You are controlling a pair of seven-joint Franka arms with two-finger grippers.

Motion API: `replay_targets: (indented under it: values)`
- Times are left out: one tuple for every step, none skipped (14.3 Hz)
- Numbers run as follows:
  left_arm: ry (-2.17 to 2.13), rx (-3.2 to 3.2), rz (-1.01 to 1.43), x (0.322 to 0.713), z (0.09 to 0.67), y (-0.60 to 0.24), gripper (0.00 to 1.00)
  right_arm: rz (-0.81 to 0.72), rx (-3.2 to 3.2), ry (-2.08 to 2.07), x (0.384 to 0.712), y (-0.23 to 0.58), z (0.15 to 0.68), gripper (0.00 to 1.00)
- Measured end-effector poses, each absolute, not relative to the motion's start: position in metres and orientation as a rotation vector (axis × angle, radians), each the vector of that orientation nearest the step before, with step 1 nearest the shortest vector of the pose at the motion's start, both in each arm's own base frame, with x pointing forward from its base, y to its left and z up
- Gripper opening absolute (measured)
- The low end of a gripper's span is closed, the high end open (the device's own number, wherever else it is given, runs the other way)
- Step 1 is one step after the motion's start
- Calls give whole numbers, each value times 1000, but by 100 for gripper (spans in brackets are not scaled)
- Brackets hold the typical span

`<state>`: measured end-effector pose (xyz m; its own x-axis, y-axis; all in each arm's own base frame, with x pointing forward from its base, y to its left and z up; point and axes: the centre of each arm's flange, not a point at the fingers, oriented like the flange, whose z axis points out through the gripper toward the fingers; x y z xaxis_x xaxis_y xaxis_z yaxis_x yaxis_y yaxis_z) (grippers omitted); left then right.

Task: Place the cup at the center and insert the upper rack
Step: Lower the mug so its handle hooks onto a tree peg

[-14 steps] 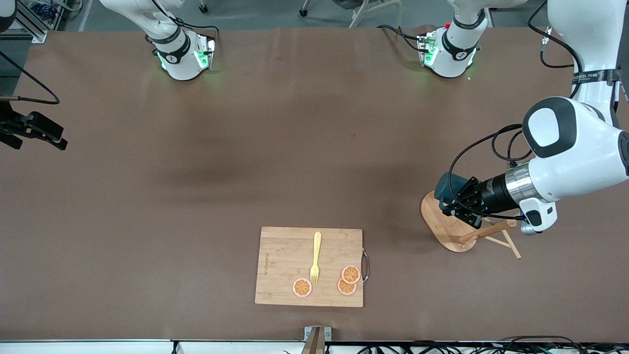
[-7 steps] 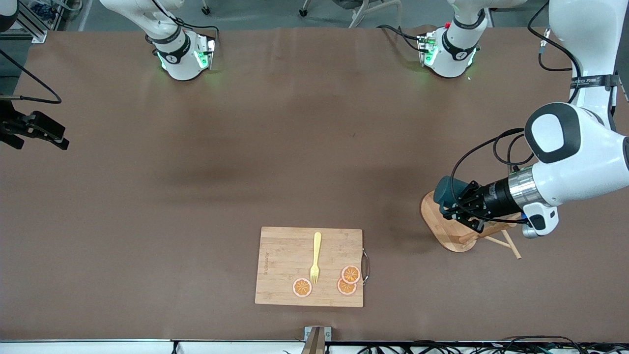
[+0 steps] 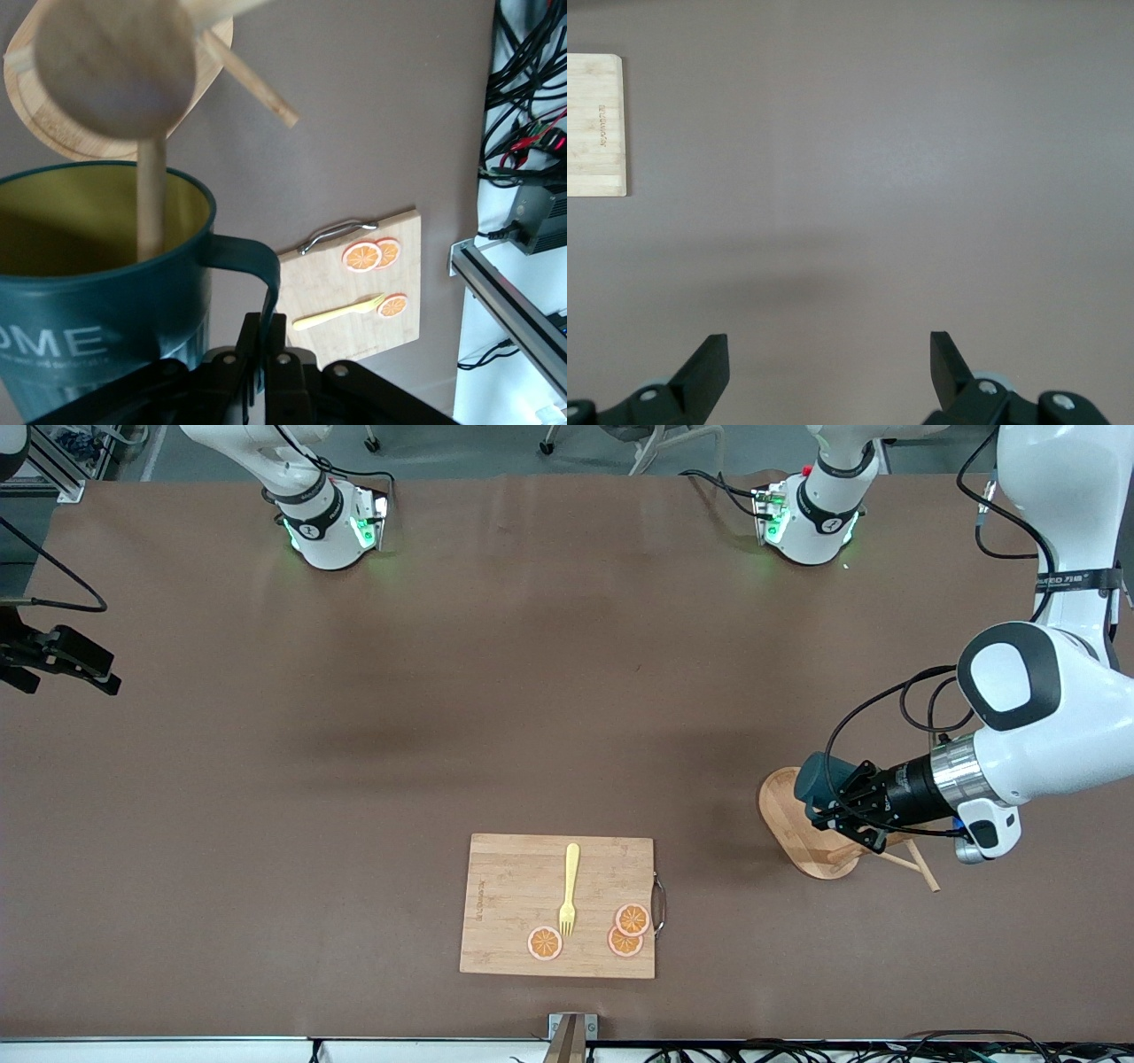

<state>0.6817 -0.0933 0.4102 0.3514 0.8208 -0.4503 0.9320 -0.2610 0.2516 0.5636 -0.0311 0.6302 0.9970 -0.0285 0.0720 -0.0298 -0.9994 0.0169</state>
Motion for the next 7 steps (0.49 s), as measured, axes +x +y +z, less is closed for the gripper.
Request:
replay_targets:
  values:
    - [1528,2145,-310,683,409,-90,5,112,3121,-47,564,-32,630,100]
    - [1529,2143,-309,685,407,-87,5,112,3121,-47,564,-32,630,100]
    - [1529,2142,-309,686,406,-86,5,112,3121,-47,564,-32,630,100]
    - [1528,2143,-307,687,406,-86,5,112,3120,-47,564,-32,630,100]
    - [1521,2146,-302,687,405,-84,5,114,3120,-47,564,-32,630,100]
    - [1514,2150,-298,688,404,-82,5,115,3119,-48,564,-32,631,100]
    - [1509,2153,-296,689,403,-80,5,115,3119,-48,564,-32,631,100]
